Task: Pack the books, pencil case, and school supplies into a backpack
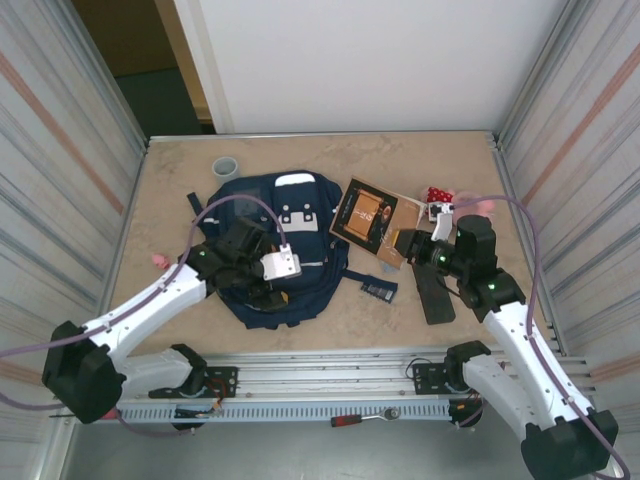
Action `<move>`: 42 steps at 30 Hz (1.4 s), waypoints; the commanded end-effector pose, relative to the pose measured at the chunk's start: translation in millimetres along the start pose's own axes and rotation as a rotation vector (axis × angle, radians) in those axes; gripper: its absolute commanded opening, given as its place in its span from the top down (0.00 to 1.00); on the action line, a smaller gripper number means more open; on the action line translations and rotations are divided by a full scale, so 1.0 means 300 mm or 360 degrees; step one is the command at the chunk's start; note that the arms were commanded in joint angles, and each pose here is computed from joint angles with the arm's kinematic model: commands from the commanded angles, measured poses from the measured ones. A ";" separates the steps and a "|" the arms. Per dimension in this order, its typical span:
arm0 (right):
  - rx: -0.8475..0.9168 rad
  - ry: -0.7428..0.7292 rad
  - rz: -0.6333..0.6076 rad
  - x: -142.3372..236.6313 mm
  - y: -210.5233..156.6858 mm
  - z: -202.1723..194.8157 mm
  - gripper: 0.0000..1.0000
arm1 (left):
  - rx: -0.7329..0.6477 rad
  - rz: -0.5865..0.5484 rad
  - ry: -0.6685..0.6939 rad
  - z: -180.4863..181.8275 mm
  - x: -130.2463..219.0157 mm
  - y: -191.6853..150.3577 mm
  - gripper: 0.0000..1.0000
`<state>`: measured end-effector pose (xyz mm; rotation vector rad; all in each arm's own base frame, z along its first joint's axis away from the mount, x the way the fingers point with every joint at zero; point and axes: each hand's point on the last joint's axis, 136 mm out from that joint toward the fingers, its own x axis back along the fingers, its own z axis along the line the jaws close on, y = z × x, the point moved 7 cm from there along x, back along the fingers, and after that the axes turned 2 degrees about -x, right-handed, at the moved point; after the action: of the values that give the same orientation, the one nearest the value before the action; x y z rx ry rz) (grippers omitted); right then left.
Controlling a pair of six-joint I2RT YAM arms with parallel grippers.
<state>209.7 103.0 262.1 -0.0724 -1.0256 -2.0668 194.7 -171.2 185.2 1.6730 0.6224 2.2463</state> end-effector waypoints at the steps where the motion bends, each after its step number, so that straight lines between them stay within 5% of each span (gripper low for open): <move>1: 0.0091 0.0011 -0.0135 0.038 0.052 0.043 1.00 | -0.0059 0.0057 0.0014 -0.005 -0.003 -0.009 0.03; 9: 0.0074 0.0020 -0.0088 0.018 0.047 0.036 1.00 | -0.0108 -0.0002 -0.0079 -0.042 -0.010 -0.018 0.02; 19: 0.0068 0.0045 -0.0045 0.002 0.045 0.040 1.00 | -0.0018 0.0025 0.0242 0.062 -0.079 -0.018 0.01; 25: 0.0058 0.0052 -0.0038 -0.006 0.037 0.033 1.00 | -0.0002 0.0186 0.0142 0.096 -0.159 -0.079 0.04; 30: 0.0049 0.0054 -0.0016 -0.009 0.039 0.037 1.00 | -0.0046 0.0214 -0.0019 0.070 -0.191 -0.064 0.40; 35: 0.0043 -0.0007 -0.0020 0.005 0.042 0.036 1.00 | -0.0015 0.0052 0.0031 0.045 -0.134 0.030 0.93; 37: 0.0036 -0.0053 -0.0044 0.018 0.045 0.032 1.00 | 0.0028 -0.0020 0.0040 0.038 -0.099 0.067 1.00; 42: -0.0089 -0.0368 -0.0191 0.067 0.052 -0.032 1.00 | 0.0068 -0.0129 0.0052 0.006 -0.001 0.131 1.00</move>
<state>209.4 91.0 248.9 -0.2892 -1.0752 -2.1027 206.9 -195.7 169.1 1.6597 0.6051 2.3011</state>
